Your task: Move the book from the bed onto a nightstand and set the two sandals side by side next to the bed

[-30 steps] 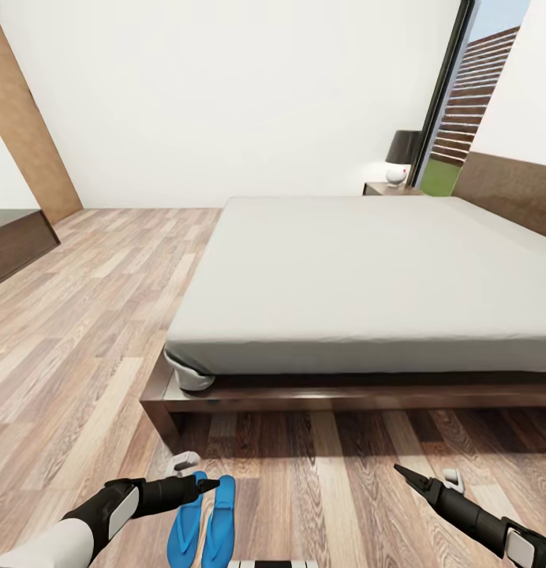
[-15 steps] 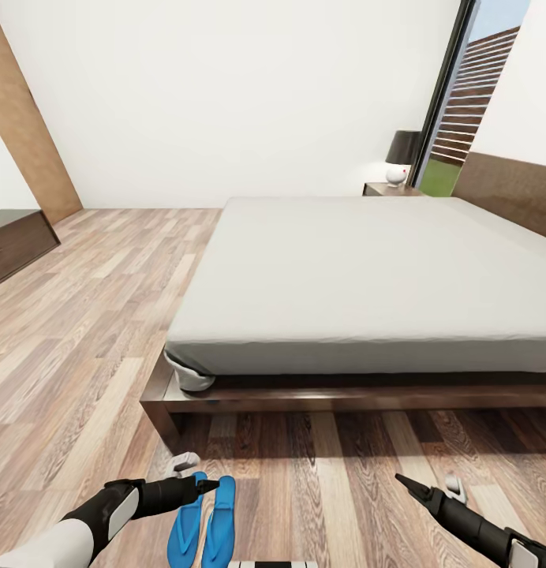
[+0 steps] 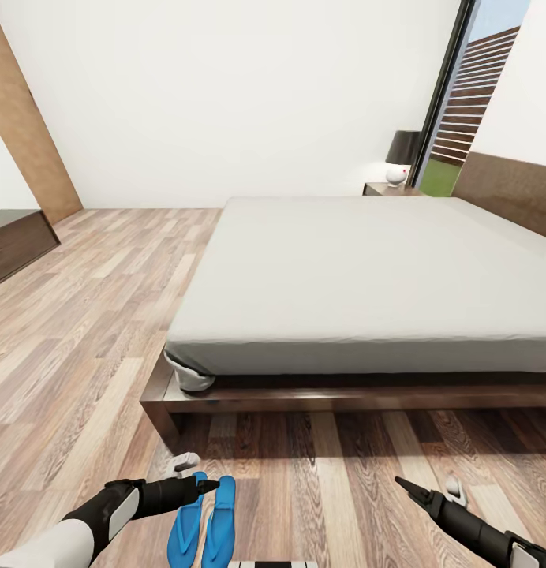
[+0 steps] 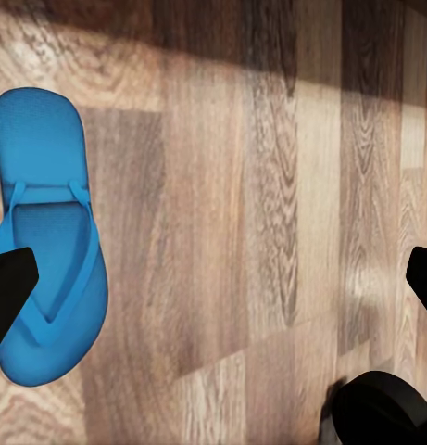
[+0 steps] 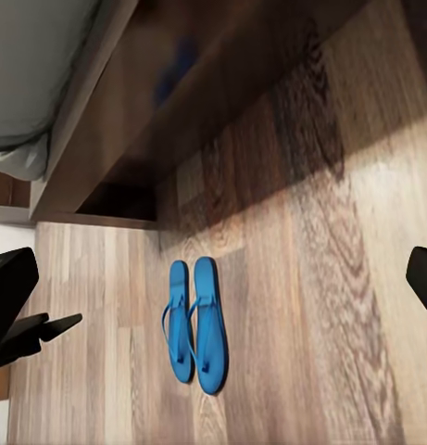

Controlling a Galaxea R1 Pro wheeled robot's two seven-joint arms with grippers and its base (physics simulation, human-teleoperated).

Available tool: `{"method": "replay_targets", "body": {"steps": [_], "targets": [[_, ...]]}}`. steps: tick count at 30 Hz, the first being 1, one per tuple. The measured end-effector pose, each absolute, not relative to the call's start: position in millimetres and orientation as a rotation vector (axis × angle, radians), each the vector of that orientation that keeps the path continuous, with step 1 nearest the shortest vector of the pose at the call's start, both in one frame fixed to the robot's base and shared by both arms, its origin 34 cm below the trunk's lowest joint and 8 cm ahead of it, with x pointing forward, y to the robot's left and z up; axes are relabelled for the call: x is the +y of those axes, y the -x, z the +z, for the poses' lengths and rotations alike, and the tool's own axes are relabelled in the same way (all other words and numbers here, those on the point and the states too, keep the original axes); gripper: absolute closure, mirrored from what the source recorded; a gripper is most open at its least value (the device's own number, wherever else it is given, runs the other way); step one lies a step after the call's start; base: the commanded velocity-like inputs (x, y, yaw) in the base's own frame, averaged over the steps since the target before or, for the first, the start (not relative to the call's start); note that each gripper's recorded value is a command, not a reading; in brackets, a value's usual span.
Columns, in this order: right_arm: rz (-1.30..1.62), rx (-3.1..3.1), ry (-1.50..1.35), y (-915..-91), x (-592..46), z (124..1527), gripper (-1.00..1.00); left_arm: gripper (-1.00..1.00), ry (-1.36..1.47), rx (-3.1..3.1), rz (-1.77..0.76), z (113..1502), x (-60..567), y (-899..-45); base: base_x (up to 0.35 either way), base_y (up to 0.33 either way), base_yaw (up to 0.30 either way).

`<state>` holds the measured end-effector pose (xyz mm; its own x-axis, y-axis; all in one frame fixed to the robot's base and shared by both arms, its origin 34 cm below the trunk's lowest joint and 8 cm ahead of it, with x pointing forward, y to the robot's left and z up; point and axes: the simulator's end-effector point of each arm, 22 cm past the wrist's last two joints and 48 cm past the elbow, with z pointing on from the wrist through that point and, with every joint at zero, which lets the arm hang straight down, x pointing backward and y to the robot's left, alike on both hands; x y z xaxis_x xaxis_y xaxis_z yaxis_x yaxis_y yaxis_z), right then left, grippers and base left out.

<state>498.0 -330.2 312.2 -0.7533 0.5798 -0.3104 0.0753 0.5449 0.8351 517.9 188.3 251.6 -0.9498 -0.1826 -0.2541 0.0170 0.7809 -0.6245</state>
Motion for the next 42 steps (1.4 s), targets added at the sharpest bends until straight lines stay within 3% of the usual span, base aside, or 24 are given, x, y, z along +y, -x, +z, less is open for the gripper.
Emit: {"method": "replay_targets", "body": {"steps": [42], "targets": [[1.156,2.258,-0.564,-464.7,-330.2,296.6,-1.00,-1.00,0.129,2.675,-0.956,250.3,178.9,-514.8,0.000,-0.024,0.000]]}}
